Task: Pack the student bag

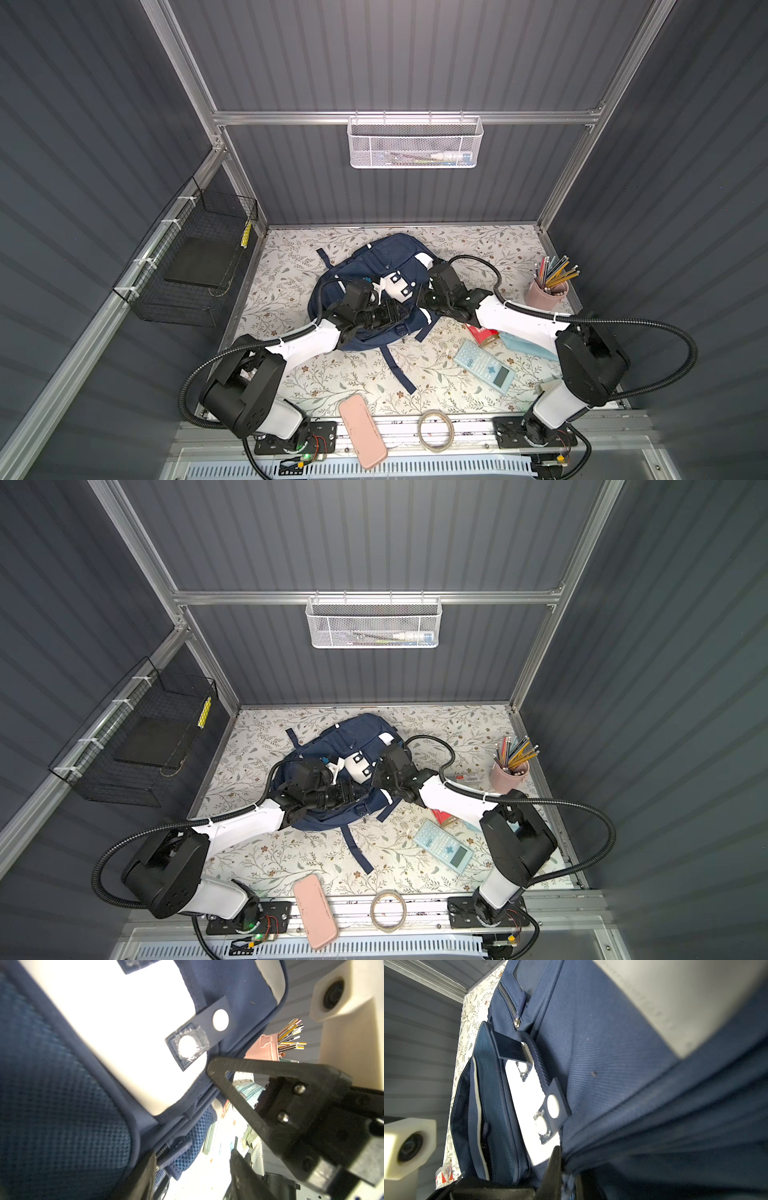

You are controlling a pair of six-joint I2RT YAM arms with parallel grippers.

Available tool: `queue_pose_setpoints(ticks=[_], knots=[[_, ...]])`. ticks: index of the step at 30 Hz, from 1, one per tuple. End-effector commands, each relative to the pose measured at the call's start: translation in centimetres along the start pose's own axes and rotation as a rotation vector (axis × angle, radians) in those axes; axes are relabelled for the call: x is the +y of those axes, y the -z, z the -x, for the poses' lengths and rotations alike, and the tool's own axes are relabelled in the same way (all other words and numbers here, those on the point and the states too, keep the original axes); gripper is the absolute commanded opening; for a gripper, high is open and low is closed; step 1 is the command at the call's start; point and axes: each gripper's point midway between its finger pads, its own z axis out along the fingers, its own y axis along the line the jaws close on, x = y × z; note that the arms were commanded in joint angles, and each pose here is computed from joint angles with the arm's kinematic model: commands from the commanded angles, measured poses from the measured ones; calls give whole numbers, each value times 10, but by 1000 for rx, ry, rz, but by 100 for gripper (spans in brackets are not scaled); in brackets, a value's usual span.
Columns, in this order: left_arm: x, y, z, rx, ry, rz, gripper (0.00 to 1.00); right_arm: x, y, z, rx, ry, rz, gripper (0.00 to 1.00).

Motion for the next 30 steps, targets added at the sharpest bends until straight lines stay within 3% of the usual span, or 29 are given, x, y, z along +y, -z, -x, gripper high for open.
queue_pose_setpoints(ticks=[1,4,6,10,12,15,16,19,22,27,30], knots=[[9,4,-14,44,26,24,55,5,1,0,-5,26,20,0],[25,15,-20,57,-17,164,54,5,-1,0,-2,23,21,0],[29,27,-16,-13,-83,262,54,7,-2,0,-1,19,27,0],[15,28,-18,-16,-93,173,49,7,-5,-1,1,14,30,0],[12,23,-22,3,-45,140,48,7,-5,-1,1,12,30,0],[9,26,-16,-42,22,124,57,6,-3,-1,0,11,29,0],[6,29,-11,-58,-1,142,62,5,-3,-1,-3,9,25,0],[5,46,9,-99,-144,263,62,4,-1,-2,-4,11,22,0],[6,54,26,-145,-214,321,55,3,1,-2,-11,14,27,0],[4,25,17,-139,-58,95,50,5,2,-2,-7,18,37,0],[16,26,18,-179,-60,123,50,3,2,-3,-9,14,36,0]])
